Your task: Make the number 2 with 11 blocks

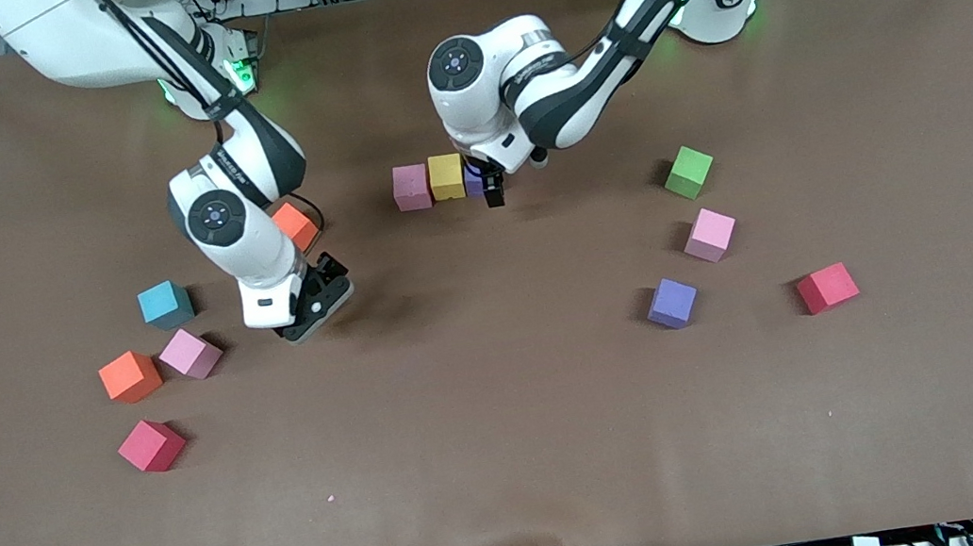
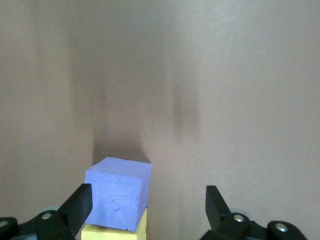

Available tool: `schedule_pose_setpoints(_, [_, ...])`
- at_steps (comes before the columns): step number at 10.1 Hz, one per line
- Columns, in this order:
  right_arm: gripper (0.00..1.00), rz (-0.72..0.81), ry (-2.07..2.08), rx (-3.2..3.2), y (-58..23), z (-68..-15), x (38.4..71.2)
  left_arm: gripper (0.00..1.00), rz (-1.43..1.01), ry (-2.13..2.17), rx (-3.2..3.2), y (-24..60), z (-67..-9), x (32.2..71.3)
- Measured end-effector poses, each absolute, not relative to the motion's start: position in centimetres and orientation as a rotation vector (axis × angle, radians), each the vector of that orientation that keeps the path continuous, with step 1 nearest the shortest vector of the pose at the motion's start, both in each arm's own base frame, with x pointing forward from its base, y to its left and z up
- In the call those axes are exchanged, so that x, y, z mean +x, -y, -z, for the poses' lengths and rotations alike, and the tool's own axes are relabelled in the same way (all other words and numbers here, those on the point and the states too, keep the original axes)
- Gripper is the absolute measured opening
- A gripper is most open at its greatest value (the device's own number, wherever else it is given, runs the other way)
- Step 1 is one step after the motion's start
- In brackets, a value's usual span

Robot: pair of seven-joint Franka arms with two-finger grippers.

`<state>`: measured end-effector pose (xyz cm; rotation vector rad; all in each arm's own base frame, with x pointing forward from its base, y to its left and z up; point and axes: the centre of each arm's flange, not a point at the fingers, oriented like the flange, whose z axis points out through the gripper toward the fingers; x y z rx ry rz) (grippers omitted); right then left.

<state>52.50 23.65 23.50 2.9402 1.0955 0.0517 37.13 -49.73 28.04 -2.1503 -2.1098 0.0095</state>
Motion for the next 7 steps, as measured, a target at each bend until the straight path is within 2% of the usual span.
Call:
schedule_pose_setpoints(2, [1.0,0.0,-1.118,2.924,-23.5,-23.2,52.2,1.0,-0.01,2.124,-2.123,45.3,-29.4,41.9])
schedule_pose_setpoints(5, [1.0,0.022,-1.152,2.905,-22.3,-23.0,52.5,1.0,-0.045,2.066,-2.22,33.6,-30.1,52.6])
schedule_pose_setpoints(7, [1.0,0.038,-1.149,2.906,-20.9,-22.7,52.8,1.0,-0.05,1.929,-2.407,27.9,-30.7,57.3])
